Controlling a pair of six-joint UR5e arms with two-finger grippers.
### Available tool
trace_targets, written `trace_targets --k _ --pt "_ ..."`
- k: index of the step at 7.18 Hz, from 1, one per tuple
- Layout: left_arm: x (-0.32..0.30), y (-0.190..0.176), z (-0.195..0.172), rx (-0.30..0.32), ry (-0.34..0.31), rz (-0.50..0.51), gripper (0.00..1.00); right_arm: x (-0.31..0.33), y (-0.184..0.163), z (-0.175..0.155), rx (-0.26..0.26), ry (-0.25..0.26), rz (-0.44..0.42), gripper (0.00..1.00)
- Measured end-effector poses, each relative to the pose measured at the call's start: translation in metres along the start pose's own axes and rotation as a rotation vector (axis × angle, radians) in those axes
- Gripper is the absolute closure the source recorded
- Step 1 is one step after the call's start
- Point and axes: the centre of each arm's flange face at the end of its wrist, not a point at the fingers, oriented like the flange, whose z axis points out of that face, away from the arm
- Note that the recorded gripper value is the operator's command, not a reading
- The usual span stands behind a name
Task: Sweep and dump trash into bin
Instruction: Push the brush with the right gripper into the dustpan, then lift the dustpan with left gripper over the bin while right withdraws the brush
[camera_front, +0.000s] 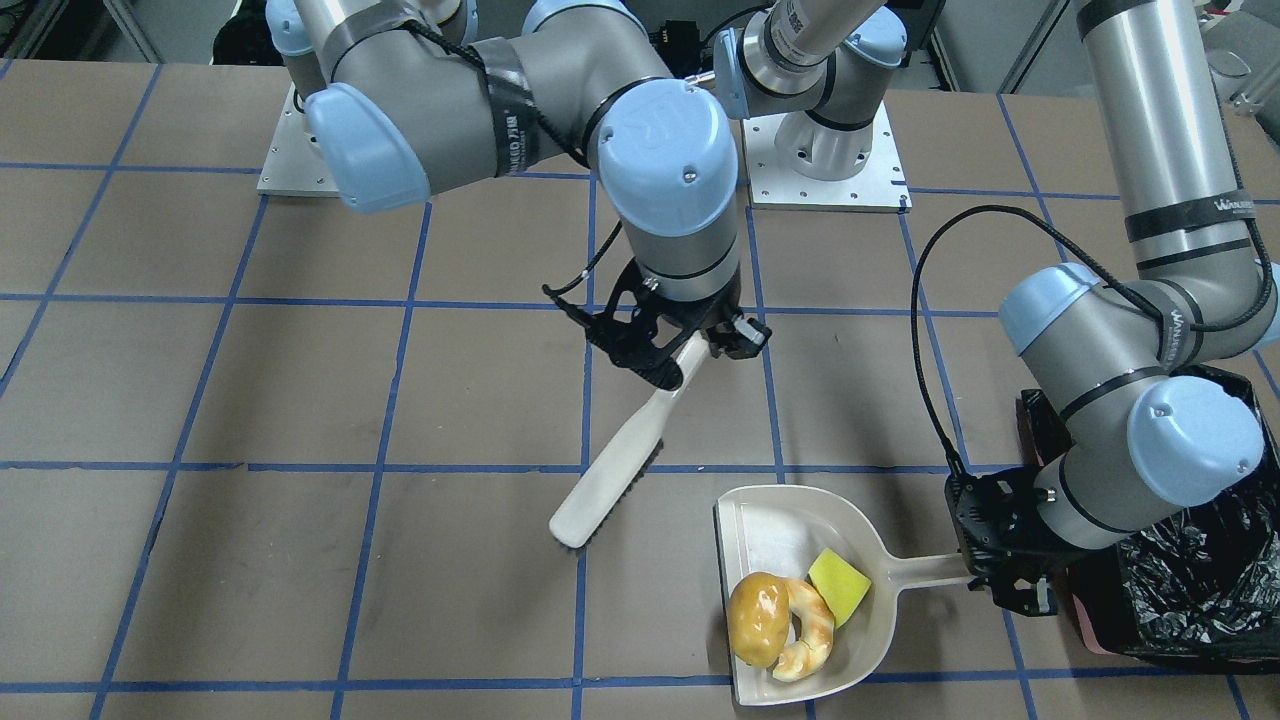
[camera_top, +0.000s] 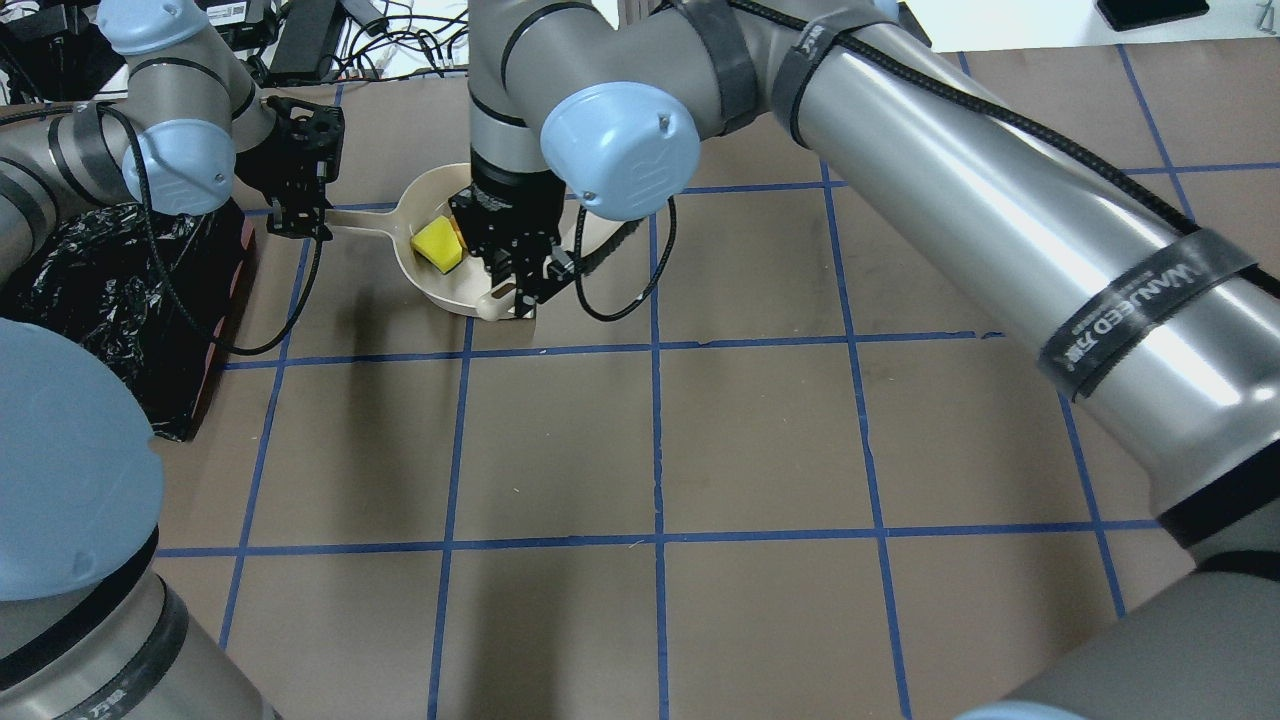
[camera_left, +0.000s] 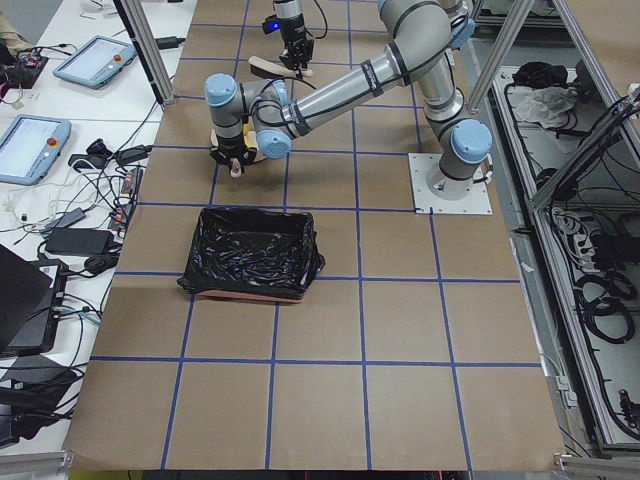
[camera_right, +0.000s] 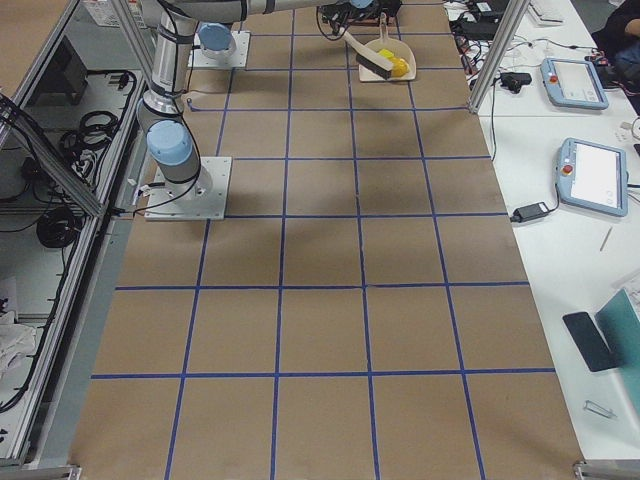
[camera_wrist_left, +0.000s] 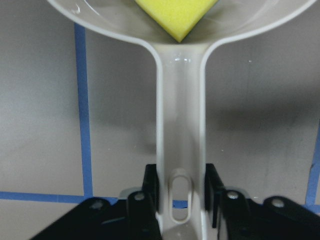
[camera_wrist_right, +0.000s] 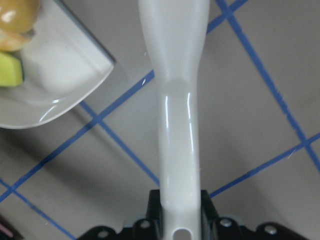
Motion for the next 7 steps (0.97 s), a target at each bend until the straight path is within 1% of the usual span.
trace_targets --k 1,2,4,6,7 --pt "0.000 0.000 -0.001 0.013 -0.005 -0.001 0.74 0.017 -0.034 -0.003 0.041 0.041 -0.048 1.00" --pt "0.000 0.003 -0.003 0.027 -0.010 -0.005 0.74 0.037 -0.071 -0.004 0.068 0.085 -0.101 1.00" --pt "0.000 0.014 -0.012 0.072 -0.033 -0.027 0.75 0.080 -0.141 -0.011 0.103 0.161 -0.200 1.00" --pt "0.002 0.036 -0.032 0.155 -0.070 -0.070 0.76 0.125 -0.193 -0.027 0.137 0.237 -0.308 1.00" --pt "0.004 0.047 -0.045 0.192 -0.085 -0.092 0.76 0.148 -0.218 -0.035 0.136 0.259 -0.360 1.00"
